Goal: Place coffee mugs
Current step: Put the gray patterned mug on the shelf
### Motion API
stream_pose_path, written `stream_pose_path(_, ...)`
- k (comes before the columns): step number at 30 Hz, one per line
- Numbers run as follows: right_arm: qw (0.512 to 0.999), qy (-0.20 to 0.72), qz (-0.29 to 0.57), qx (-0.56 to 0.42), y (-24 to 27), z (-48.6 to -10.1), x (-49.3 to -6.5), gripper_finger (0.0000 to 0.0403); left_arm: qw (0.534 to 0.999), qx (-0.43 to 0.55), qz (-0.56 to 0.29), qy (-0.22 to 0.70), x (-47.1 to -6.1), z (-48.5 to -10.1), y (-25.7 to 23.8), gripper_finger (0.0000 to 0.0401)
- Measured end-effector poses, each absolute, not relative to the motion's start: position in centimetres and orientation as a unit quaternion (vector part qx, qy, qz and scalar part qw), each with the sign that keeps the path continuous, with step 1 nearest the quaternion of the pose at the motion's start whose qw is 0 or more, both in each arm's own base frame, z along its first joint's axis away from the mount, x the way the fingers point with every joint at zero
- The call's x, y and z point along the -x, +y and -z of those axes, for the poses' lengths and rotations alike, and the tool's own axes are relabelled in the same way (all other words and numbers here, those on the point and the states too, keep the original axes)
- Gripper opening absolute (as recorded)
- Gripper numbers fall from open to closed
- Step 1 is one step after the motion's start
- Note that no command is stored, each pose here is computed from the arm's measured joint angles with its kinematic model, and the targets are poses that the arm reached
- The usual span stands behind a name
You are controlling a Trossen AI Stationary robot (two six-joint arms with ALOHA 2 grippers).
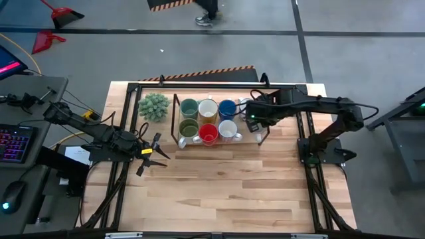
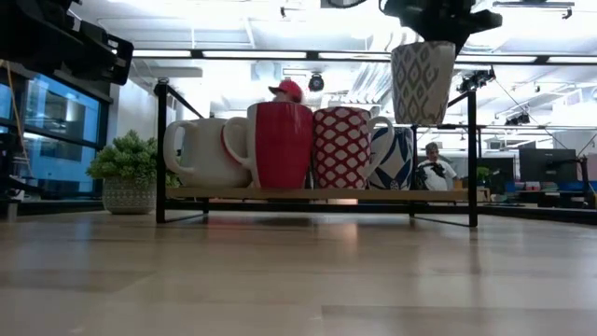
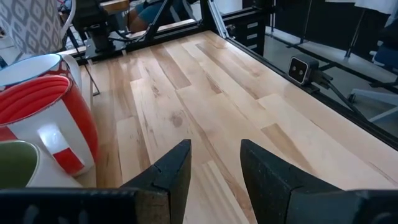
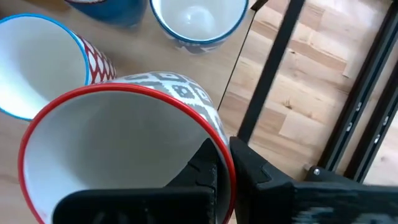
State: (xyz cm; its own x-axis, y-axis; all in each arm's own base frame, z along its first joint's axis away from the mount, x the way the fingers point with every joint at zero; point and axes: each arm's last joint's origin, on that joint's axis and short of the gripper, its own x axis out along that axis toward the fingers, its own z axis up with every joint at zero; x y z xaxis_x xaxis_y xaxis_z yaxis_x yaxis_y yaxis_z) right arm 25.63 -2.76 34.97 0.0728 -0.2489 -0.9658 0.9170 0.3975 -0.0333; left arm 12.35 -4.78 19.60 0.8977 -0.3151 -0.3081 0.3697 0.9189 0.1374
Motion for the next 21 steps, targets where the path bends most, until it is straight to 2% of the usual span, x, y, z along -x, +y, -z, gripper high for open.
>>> stream_pose_path(21,0.637,0.56,0.462,-0.26,-3.1,-31.5,-28.9,0.0,0.97,-0.096,0.176,0.14,-12.4,-19.6,-4.8,0.0129)
